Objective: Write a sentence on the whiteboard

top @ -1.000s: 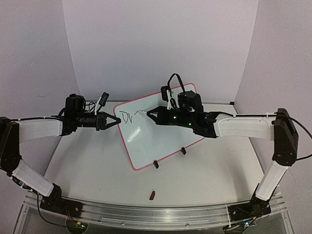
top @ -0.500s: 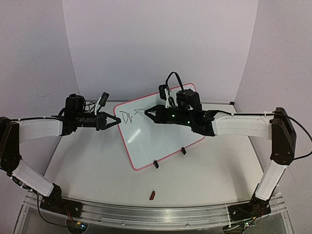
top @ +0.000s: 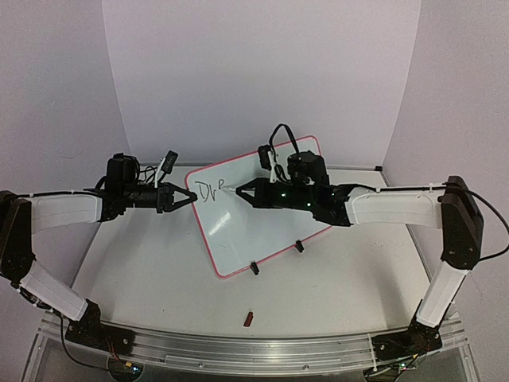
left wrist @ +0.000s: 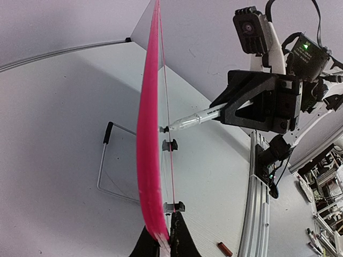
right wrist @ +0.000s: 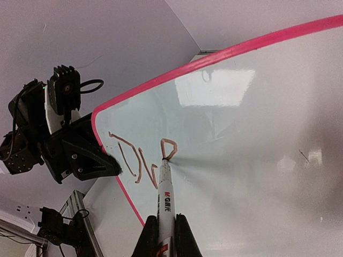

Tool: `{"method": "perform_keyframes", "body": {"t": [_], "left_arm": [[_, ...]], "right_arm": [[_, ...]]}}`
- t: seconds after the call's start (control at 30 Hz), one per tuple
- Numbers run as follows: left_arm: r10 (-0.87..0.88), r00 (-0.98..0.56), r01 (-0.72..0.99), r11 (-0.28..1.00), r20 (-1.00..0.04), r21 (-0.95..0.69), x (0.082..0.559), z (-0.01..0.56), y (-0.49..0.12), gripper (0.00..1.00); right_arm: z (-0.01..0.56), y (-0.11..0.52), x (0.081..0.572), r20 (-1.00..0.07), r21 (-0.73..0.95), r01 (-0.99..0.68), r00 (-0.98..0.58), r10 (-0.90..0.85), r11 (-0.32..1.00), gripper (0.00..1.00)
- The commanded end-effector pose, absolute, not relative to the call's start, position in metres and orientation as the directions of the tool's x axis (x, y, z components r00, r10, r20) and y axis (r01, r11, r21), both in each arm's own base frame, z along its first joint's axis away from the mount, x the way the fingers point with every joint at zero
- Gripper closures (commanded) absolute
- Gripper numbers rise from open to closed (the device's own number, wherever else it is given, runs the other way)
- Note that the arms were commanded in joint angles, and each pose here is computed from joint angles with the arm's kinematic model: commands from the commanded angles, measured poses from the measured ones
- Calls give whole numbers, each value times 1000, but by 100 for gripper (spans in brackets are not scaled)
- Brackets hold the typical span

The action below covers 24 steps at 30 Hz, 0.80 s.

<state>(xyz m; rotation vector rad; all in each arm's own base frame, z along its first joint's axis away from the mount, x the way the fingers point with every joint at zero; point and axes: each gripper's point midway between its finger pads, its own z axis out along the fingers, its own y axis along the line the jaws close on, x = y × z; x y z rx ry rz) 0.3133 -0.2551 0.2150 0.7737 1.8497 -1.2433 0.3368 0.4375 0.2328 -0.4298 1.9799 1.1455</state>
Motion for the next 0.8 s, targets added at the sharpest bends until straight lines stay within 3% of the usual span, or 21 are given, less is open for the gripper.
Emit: {"method": "perform_keyframes", "body": {"t": [0.0, 0.3, 0.77], "left_arm": [[127, -461, 857, 320, -878, -403, 305, 213, -262, 100], [128, -463, 856, 322, -877, -405, 305, 212, -262, 100], [129, -464, 856, 322, -876, -406, 305, 212, -263, 100]], "right_arm": [[223, 429, 337, -759, 576, -596, -644, 95, 560, 100], [226, 417, 337, -772, 554, -586, -627, 103, 591, 100], [278, 407, 340, -826, 524, -619, -536, 172, 585, 100]]}}
